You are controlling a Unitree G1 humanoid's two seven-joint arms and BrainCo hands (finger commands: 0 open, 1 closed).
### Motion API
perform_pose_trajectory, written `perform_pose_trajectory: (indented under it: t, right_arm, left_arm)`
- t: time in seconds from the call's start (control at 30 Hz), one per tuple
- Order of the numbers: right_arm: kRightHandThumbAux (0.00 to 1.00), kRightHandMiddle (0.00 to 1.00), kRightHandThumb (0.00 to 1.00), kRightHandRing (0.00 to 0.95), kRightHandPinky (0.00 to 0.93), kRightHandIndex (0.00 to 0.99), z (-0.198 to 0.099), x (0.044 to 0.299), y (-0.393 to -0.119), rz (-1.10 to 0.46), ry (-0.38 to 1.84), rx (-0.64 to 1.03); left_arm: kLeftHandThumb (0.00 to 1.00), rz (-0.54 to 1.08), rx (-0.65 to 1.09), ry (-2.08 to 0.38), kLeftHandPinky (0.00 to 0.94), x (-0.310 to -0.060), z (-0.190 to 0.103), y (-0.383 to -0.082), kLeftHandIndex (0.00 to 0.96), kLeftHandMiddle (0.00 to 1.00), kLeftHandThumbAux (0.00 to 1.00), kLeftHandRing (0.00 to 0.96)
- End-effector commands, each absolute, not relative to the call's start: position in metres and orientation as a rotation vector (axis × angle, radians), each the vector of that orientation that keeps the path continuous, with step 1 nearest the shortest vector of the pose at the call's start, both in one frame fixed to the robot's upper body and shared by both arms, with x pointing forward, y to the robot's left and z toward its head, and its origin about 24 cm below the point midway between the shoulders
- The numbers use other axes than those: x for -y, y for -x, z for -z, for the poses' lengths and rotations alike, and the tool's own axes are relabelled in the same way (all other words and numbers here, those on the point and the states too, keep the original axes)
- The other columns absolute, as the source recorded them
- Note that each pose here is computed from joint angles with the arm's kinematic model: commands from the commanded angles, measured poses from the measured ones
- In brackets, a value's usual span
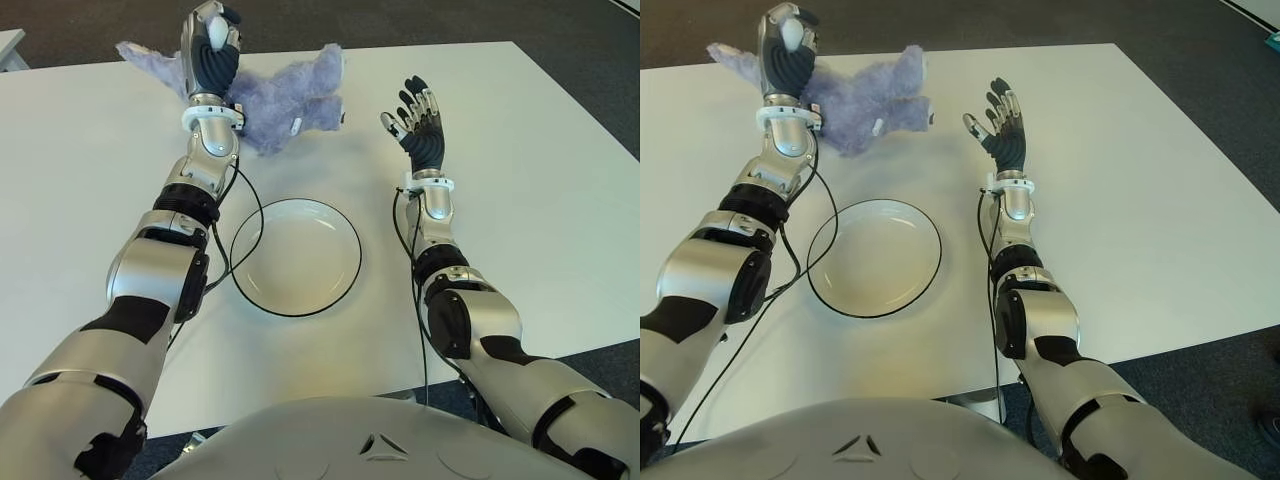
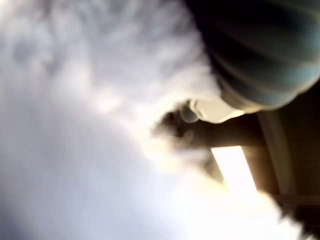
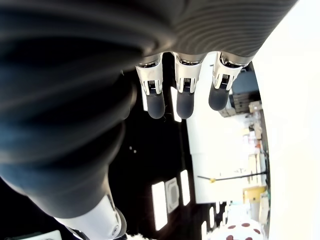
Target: Put the doll into the plate.
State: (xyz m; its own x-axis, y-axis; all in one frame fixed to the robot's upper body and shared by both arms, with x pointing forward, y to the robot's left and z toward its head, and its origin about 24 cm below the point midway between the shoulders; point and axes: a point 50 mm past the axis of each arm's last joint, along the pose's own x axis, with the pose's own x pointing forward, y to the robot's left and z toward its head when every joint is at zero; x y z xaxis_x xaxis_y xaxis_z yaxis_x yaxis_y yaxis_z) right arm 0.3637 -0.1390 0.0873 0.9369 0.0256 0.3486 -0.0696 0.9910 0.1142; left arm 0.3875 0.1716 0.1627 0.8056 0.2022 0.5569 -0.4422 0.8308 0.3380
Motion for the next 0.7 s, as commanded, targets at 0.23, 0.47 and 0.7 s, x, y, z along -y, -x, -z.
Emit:
perform_pose_trajectory:
  t: [0.23, 0.47, 0.7]
  right_arm:
    - [0.840, 0.105, 0.299, 0.085, 0.077, 0.101, -0.0514, 0.1384, -0.3492, -0.021, -0.173, 0.232]
    - [0.841, 0.098, 0.296, 0.079, 0.073, 0.088, -0.0515, 0.1382, -0.3491, -0.022, -0.170, 0.234]
    - [0.850, 0.093, 0.257, 0.076, 0.071, 0.076, -0.0513, 0.1383, -0.3490, -0.023, -0.162, 0.233]
  left_arm:
    - [0.746, -0.366, 0.539, -0.507, 0.874, -0.1764, -0.1609, -0.3831, 0.443, 0.868, 0.693, 0.879]
    - [0.747, -0.348, 0.560, -0.506, 0.876, -0.1763, -0.1624, -0.3813, 0.443, 0.870, 0.693, 0.879]
    - [0.746, -0.336, 0.572, -0.509, 0.875, -0.1760, -0.1630, -0.3790, 0.443, 0.869, 0.694, 0.878]
